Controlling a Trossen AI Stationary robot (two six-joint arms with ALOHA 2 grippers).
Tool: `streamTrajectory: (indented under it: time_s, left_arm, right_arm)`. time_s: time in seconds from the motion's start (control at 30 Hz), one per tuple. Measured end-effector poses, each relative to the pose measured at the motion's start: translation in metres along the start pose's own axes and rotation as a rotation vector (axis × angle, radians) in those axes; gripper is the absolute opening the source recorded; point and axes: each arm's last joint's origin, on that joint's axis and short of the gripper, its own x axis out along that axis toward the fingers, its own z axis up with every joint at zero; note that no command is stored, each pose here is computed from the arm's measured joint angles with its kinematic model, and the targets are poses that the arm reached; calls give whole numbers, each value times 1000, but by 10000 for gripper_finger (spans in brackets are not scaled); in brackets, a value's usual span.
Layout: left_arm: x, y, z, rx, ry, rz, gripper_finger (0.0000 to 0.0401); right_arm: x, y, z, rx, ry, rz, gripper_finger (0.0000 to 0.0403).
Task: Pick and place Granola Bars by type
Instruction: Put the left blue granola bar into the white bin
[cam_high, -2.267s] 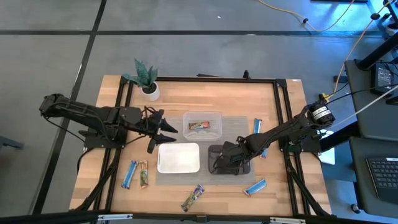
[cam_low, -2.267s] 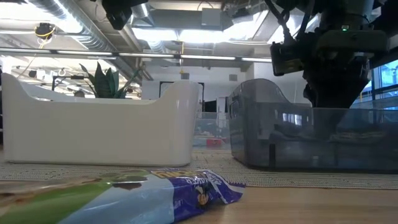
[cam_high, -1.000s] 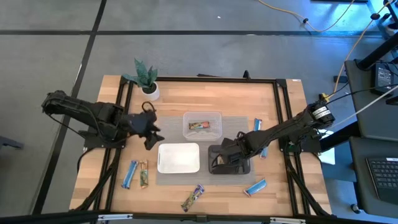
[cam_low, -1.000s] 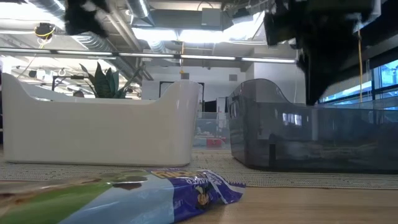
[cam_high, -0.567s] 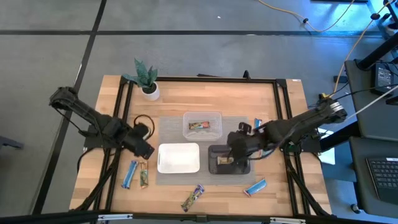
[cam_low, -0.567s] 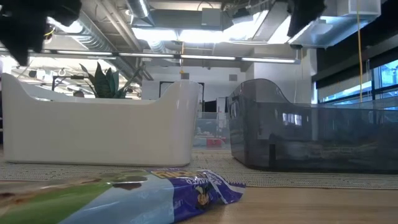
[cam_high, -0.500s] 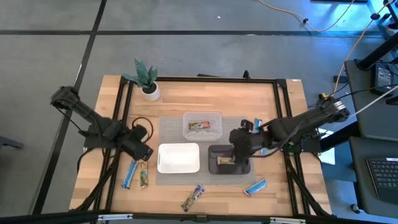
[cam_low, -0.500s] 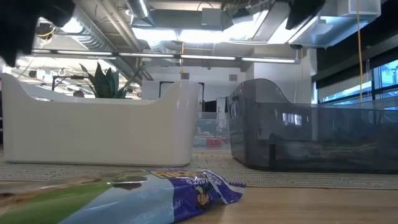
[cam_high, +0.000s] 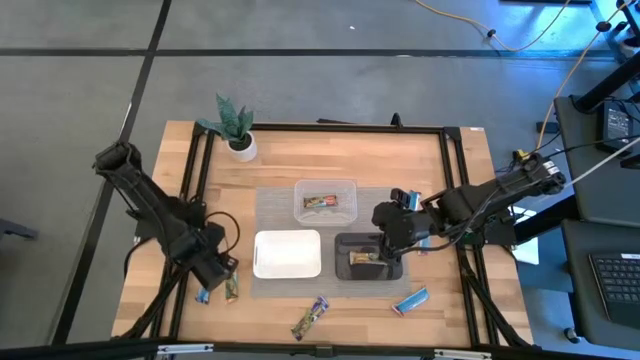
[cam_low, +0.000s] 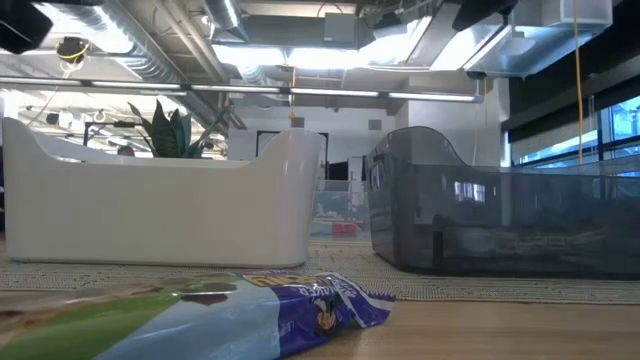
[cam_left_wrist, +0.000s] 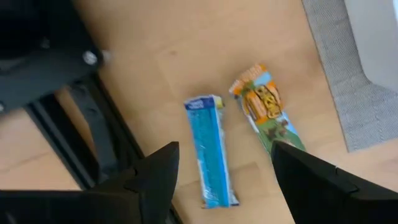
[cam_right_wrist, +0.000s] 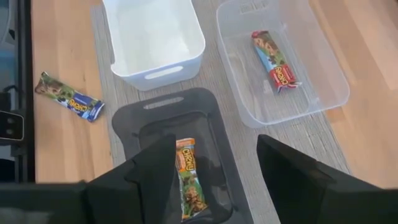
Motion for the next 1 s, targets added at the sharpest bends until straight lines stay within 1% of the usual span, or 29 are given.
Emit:
streamTrajectory:
  time_s: [0.1,0.23,0.4,0.5,0.67,0.8,0.9,1.0]
  left_arm:
    - [5,-3,-9,-17,3,-25,246]
    - [25,-2,-19,-54,34,-62,246]
    - [50,5,-28,-115,63,-94,246]
    - [60,10,-29,-136,63,-87,246]
    - [70,17,-26,-131,43,-62,246]
    - [76,21,-23,-85,29,-44,246]
    - [81,23,-23,-65,36,-56,246]
    - [85,21,-24,-32,60,-99,246]
  right_arm:
    - [1,0,0,-2,3,-1,228]
    - [1,0,0,-3,3,-1,228]
    - [1,0,0,1,2,-1,228]
    - [1,0,0,4,-1,1,228]
    - [1,1,1,7,-6,5,228]
    - [1,1,1,7,-6,5,228]
    - [1,1,1,8,-6,5,228]
    - [1,1,1,8,-6,5,228]
